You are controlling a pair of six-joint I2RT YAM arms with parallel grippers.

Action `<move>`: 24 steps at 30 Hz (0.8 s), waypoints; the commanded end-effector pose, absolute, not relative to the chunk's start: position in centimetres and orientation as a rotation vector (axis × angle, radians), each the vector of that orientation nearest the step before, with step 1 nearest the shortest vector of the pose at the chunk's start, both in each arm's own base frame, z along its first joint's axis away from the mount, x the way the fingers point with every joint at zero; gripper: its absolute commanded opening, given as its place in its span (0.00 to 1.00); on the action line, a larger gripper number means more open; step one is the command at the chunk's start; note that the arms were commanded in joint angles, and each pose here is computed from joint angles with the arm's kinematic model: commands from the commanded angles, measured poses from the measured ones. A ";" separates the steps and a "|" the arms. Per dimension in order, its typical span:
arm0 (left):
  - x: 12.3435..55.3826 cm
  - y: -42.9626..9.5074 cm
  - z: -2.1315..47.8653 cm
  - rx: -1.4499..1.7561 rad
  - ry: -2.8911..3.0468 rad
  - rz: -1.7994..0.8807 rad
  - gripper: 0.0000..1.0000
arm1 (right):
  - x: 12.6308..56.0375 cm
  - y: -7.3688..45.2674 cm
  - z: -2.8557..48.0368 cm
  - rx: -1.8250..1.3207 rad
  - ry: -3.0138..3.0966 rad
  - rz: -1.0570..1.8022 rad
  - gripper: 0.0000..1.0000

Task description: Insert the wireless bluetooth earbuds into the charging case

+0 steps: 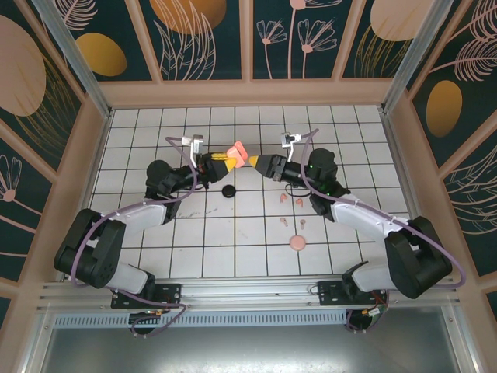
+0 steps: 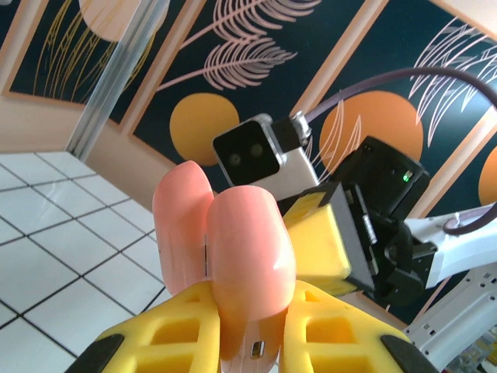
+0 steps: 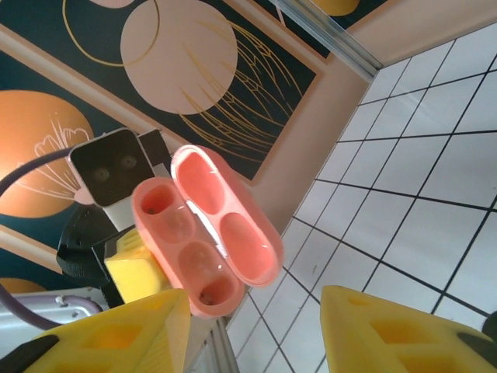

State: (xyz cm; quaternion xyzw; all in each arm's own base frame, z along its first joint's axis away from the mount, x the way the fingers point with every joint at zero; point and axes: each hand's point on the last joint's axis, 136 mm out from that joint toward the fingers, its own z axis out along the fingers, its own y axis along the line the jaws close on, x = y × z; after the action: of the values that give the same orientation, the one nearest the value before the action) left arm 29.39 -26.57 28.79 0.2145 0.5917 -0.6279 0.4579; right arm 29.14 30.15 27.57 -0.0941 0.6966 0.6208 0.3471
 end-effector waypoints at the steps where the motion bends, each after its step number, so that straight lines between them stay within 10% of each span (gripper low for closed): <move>1: 28.9 -26.2 30.7 0.522 1.353 -1.559 0.00 | 29.8 30.5 30.3 -0.234 1.699 1.632 0.48; 24: 28.9 -26.6 30.8 0.515 1.338 -1.576 0.00 | 29.9 32.8 32.2 -0.336 1.643 1.710 0.39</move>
State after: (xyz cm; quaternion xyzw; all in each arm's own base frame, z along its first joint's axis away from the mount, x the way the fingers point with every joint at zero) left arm 29.27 -26.61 29.91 0.2049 0.5677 -0.6429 0.4716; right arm 30.37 32.07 29.97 -0.1035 0.6670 0.6490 0.3512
